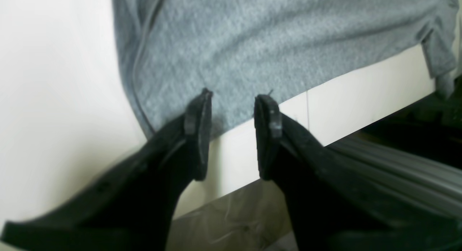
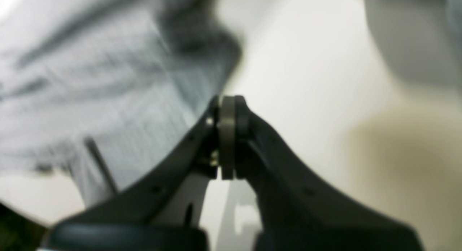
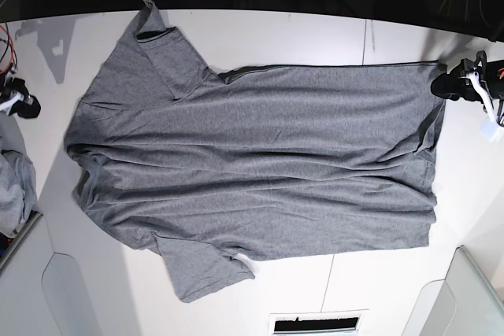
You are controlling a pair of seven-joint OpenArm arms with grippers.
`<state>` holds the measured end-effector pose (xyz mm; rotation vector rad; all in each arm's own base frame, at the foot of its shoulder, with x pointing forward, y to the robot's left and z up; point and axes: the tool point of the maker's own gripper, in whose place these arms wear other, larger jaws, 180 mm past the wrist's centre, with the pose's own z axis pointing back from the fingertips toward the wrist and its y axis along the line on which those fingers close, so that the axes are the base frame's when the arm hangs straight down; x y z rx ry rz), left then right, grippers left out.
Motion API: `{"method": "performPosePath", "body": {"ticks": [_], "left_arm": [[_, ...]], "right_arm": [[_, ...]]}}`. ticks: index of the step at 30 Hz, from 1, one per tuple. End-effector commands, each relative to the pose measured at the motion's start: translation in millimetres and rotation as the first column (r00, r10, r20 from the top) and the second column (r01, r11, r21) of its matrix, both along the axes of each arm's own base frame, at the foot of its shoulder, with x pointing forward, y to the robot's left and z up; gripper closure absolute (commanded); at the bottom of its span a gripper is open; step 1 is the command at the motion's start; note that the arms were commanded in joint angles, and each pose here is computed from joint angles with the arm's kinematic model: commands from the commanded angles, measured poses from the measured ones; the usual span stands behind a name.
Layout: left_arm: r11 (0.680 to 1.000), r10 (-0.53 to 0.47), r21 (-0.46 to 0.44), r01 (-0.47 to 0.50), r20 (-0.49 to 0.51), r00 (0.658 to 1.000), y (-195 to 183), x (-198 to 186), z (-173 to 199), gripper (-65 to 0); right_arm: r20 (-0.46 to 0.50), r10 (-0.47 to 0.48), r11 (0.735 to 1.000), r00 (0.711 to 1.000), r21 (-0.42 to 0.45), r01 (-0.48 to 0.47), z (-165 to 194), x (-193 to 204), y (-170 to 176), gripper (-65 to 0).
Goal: Layout the t-shirt on the table in an organized manner, then fold the t-shirt properly
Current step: 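Drag the hem corners with both grippers outward to smooth the shirt, then grasp the shirt's shoulder edge with both grippers and lift it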
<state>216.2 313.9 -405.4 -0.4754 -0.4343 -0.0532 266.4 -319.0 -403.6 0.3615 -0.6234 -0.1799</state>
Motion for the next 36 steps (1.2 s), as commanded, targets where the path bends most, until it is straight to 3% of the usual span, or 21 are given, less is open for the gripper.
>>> {"method": "performPosePath", "body": {"ticks": [1,4,6,8,18,24,36], "left_arm": [[1.000,0.008,0.012,-0.009,0.045,0.999,10.8,8.8,14.9,-22.9],[0.998,0.054,0.012,-0.055,0.058,0.997,21.2,4.6,17.9,-26.2],[0.996,0.087,0.009,-0.088,0.071,0.994,27.5,2.4,20.2,-31.8],[0.993,0.113,0.004,-0.114,0.077,0.991,31.4,-0.6,20.7,-33.8],[0.991,0.134,-0.018,-0.133,0.037,0.990,26.3,-19.8,8.5,-33.8],[0.992,0.126,0.003,-0.127,0.023,0.992,24.7,-24.3,0.9,-39.4],[0.986,0.139,0.075,-0.148,0.112,0.984,34.7,-12.5,-1.5,-39.4]], "right_arm": [[0.044,0.020,1.000,0.999,0.005,-0.020,12.7,1.3,-3.4,0.0],[-0.020,0.024,0.999,1.000,0.034,-0.023,-5.8,-29.3,1.8,-2.5],[-0.048,0.029,0.998,0.998,0.050,-0.026,-14.2,-44.5,6.1,-15.0],[-0.074,0.036,0.997,0.997,0.064,-0.031,-21.5,-57.3,10.5,-21.7],[-0.151,0.059,0.990,0.987,0.136,-0.039,-38.9,-93.7,32.3,-22.1],[-0.144,0.105,0.979,0.984,0.190,-0.077,-45.7,-96.0,66.9,-22.1],[-0.142,0.190,0.940,0.972,0.311,-0.138,-64.2,-101.4,144.6,-22.1]]}}
